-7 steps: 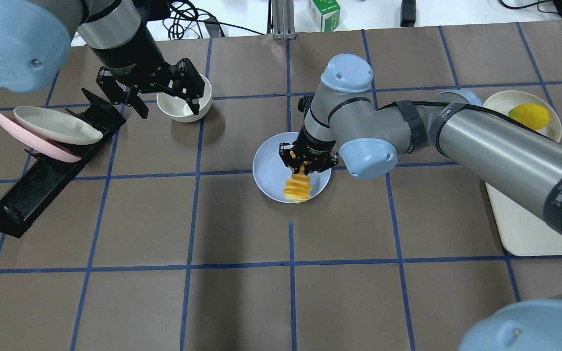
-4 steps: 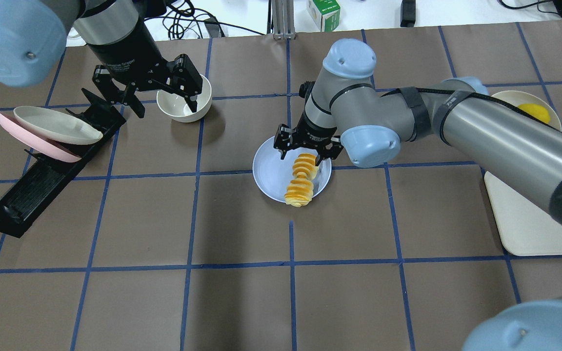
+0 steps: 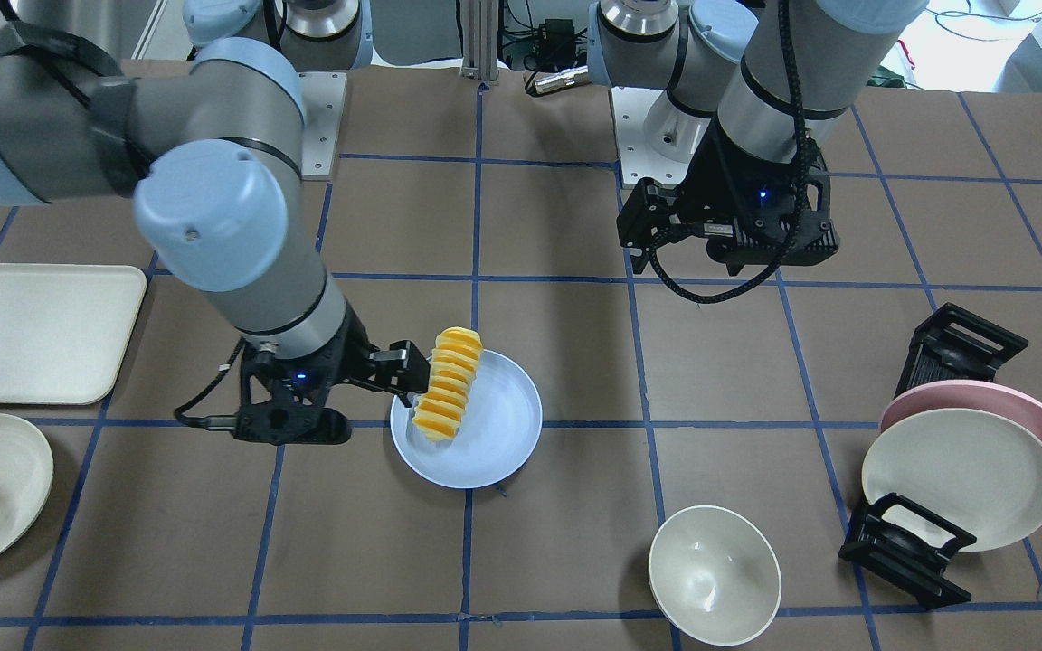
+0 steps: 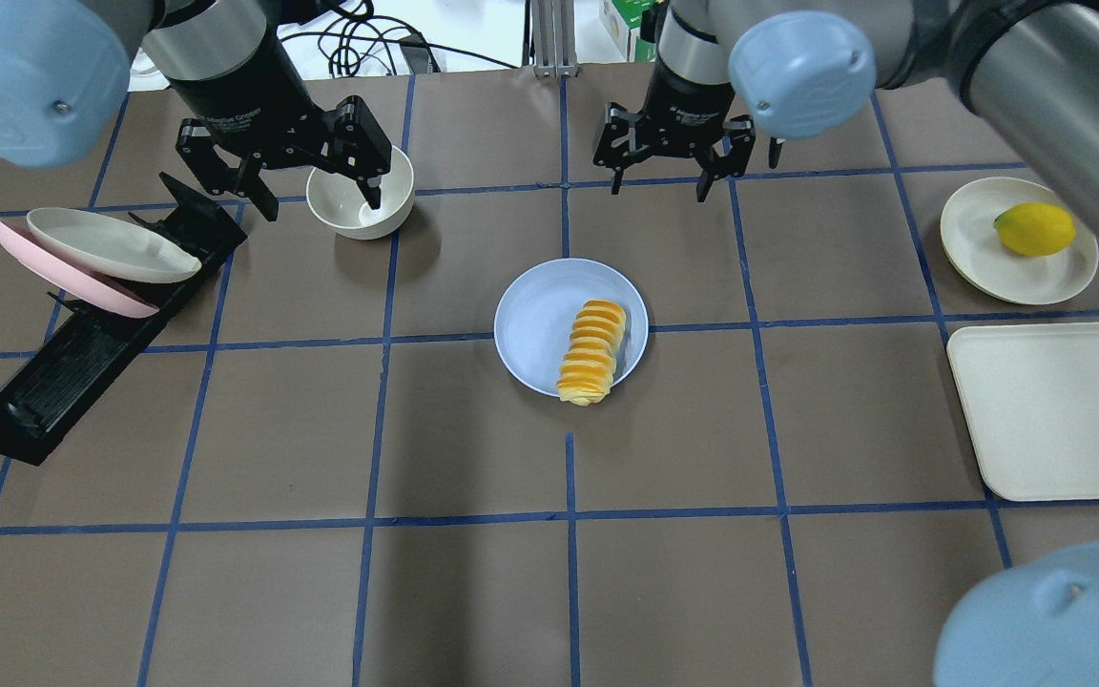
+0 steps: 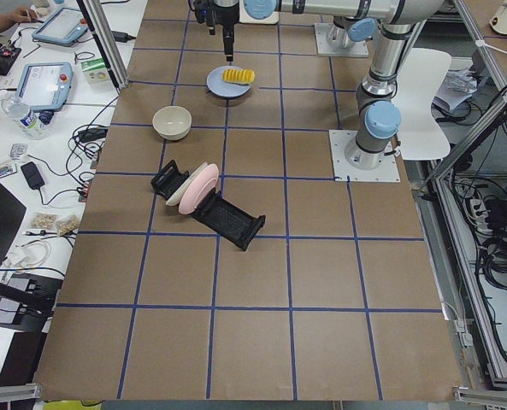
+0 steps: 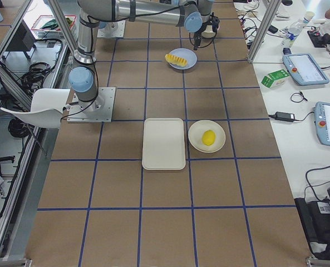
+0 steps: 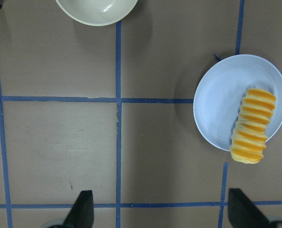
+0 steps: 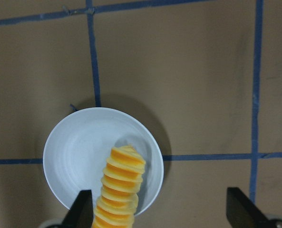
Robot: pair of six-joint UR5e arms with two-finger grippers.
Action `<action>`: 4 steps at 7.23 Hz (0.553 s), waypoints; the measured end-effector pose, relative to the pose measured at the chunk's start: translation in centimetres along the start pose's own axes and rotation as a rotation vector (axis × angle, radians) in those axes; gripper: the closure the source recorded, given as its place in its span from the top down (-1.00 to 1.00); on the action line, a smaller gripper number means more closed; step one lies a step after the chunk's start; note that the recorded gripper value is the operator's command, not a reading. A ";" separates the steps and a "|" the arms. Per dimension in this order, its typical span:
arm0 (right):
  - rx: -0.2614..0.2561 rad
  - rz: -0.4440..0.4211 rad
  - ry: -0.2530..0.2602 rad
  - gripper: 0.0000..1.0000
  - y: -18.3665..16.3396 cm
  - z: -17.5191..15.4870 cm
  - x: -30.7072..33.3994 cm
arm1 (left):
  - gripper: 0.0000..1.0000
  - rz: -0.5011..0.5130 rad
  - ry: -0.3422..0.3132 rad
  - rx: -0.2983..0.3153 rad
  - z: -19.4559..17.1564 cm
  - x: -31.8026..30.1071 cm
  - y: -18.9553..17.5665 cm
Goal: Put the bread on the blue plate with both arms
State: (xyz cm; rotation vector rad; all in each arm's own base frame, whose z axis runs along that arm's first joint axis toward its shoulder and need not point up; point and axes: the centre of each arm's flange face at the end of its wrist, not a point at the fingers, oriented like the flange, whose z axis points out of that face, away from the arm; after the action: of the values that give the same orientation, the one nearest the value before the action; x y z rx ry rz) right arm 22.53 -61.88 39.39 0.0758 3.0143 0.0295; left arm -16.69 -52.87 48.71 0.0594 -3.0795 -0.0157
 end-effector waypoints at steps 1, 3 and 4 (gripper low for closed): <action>0.033 -0.014 0.002 1.00 0.1 -2.8 1.9 | 1.00 -0.001 0.002 0.002 0.0 0.0 0.0; 0.081 -0.024 0.021 1.00 2.5 -8.0 3.4 | 1.00 -0.002 0.007 0.003 0.0 0.0 -0.1; 0.081 -0.047 0.044 1.00 4.9 -10.2 3.8 | 1.00 -0.002 0.007 0.003 0.0 0.0 -0.1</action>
State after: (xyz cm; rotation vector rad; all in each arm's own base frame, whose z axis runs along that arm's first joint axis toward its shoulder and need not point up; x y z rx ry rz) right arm 17.73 -56.92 49.13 0.0121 3.0591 -0.0960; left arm -16.73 -52.96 48.75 0.0624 -3.0727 -0.0105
